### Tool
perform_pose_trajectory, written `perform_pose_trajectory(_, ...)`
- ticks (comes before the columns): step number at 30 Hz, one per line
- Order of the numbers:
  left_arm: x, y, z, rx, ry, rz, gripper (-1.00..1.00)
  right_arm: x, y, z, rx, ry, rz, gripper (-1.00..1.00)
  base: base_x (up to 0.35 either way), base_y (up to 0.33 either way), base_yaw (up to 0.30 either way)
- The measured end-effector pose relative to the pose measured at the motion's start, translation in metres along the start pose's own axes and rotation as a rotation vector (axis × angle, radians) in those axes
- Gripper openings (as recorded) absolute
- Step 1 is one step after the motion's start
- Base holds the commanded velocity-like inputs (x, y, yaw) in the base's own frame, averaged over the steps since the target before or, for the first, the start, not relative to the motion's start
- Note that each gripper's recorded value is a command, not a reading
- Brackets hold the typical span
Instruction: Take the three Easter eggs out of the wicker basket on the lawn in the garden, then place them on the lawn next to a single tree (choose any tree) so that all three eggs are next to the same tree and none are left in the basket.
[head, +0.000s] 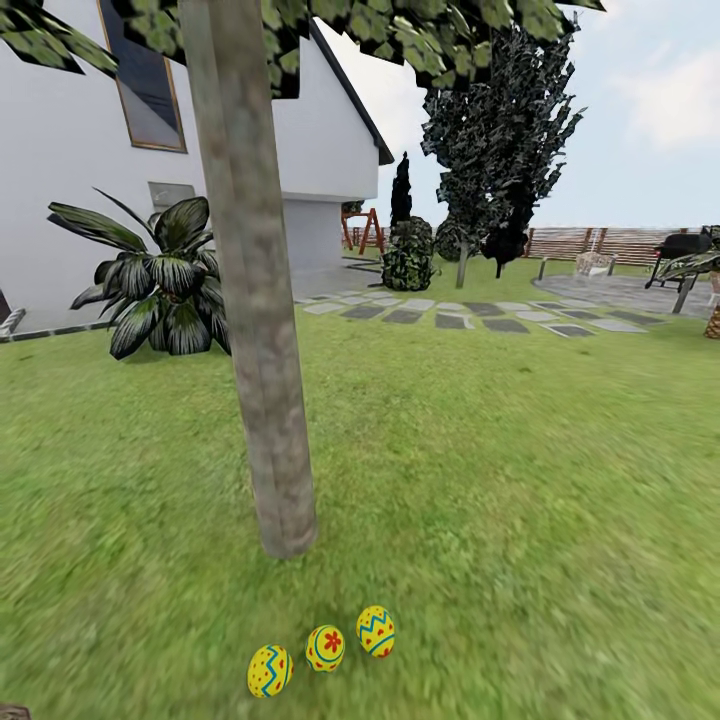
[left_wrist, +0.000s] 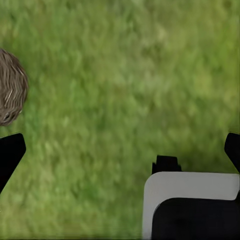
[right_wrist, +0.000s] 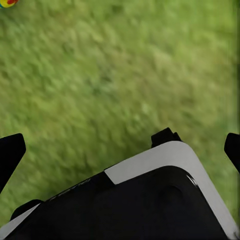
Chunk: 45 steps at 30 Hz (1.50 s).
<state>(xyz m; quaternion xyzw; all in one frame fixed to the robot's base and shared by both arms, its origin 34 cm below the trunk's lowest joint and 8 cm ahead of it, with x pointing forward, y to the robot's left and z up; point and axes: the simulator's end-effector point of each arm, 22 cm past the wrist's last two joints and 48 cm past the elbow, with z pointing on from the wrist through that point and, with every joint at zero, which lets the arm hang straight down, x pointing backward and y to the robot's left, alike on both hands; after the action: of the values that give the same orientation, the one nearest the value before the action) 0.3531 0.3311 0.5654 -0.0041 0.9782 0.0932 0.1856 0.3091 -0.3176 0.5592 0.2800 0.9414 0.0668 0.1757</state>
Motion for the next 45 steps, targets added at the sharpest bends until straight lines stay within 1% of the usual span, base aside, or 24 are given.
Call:
perform_pose_trajectory(8, 0.03, 0.002, -0.014, 0.001, 0.043, -0.003, 1.0, 0.0, -0.002, -0.01, 0.009, 0.004, 0.0, 1.0, 0.0, 0.0, 0.0)
perform_pose_trajectory(13, 0.049, 0.001, -0.024, 0.004, 0.07, -0.002, 1.0, 0.011, -0.004, -0.017, 0.017, 0.027, 0.005, 1.0, 0.0, 0.0, 0.0)
perform_pose_trajectory(20, 0.059, 0.004, -0.034, 0.003, 0.085, 0.001, 1.0, 0.023, 0.0, -0.025, 0.017, 0.05, 0.014, 1.0, 0.0, 0.0, 0.0)
perform_pose_trajectory(27, 0.073, 0.005, -0.045, 0.004, 0.105, 0.005, 1.0, 0.025, 0.0, -0.034, 0.02, 0.055, 0.022, 1.0, 0.0, 0.0, 0.0)
perform_pose_trajectory(32, 0.078, 0.004, -0.052, 0.007, 0.115, 0.008, 1.0, 0.049, -0.011, -0.044, 0.047, 0.107, 0.026, 1.0, 0.0, 0.0, 0.0)
perform_pose_trajectory(35, 0.08, 0.004, -0.056, 0.008, 0.119, 0.009, 1.0, 0.056, -0.013, -0.048, 0.053, 0.121, 0.028, 1.0, 0.0, 0.0, 0.0)
perform_pose_trajectory(45, 0.082, 0.005, -0.067, 0.01, 0.13, 0.01, 1.0, 0.059, -0.015, -0.06, 0.058, 0.128, 0.032, 1.0, 0.0, 0.0, 0.0)
